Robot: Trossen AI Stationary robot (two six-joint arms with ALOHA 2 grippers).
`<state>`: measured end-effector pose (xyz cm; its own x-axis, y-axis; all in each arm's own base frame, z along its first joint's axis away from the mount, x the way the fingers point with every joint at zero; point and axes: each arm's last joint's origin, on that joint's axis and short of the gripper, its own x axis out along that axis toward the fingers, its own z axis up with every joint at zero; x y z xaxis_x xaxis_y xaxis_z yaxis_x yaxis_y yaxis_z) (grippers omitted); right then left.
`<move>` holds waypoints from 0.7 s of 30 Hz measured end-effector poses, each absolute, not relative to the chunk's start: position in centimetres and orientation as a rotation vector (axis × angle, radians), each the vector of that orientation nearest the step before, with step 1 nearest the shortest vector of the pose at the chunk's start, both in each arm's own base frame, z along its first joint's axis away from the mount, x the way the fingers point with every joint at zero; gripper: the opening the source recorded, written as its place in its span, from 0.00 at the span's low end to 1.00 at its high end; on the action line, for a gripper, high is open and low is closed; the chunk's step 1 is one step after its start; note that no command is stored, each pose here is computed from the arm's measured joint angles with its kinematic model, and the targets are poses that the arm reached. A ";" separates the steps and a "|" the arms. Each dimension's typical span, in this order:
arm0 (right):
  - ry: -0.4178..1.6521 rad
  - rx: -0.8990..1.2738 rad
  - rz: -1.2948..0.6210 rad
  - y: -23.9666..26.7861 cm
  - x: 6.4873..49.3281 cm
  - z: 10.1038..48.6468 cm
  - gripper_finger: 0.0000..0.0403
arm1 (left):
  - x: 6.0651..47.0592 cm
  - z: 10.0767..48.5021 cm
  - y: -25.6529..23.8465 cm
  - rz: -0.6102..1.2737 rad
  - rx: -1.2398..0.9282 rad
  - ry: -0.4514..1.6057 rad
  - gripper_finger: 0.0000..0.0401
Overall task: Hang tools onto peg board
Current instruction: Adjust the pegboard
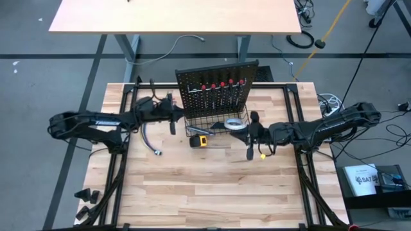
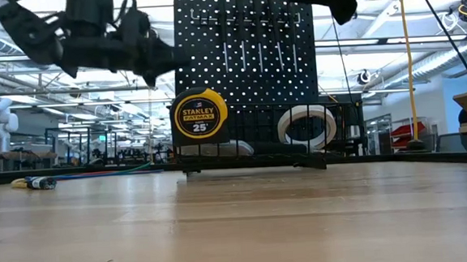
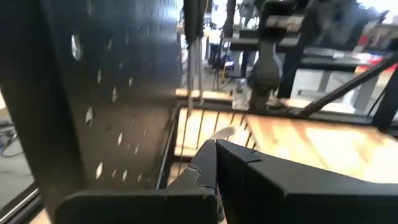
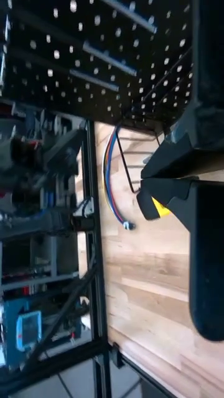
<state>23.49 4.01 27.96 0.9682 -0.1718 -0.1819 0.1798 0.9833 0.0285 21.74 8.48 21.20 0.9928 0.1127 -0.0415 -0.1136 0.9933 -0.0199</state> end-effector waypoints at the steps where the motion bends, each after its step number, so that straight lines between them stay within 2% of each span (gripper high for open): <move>1: 0.183 0.041 -0.171 4.0 23.5 27.9 0.00 | 21.8 20.9 8.8 0.118 -0.014 0.055 0.00; 9: 0.191 0.011 -0.153 4.1 23.5 27.9 0.00 | 22.6 19.4 10.9 0.168 -0.020 0.127 0.00; 21: 0.190 0.009 -0.155 4.1 23.5 27.9 0.00 | 22.8 20.5 12.9 0.223 0.025 0.101 0.00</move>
<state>23.50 4.07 27.89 0.9701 -0.1527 -0.1889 0.1544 0.9880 -0.0060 22.78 12.87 20.53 0.9702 0.2220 -0.0972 -0.2195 0.9750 0.0355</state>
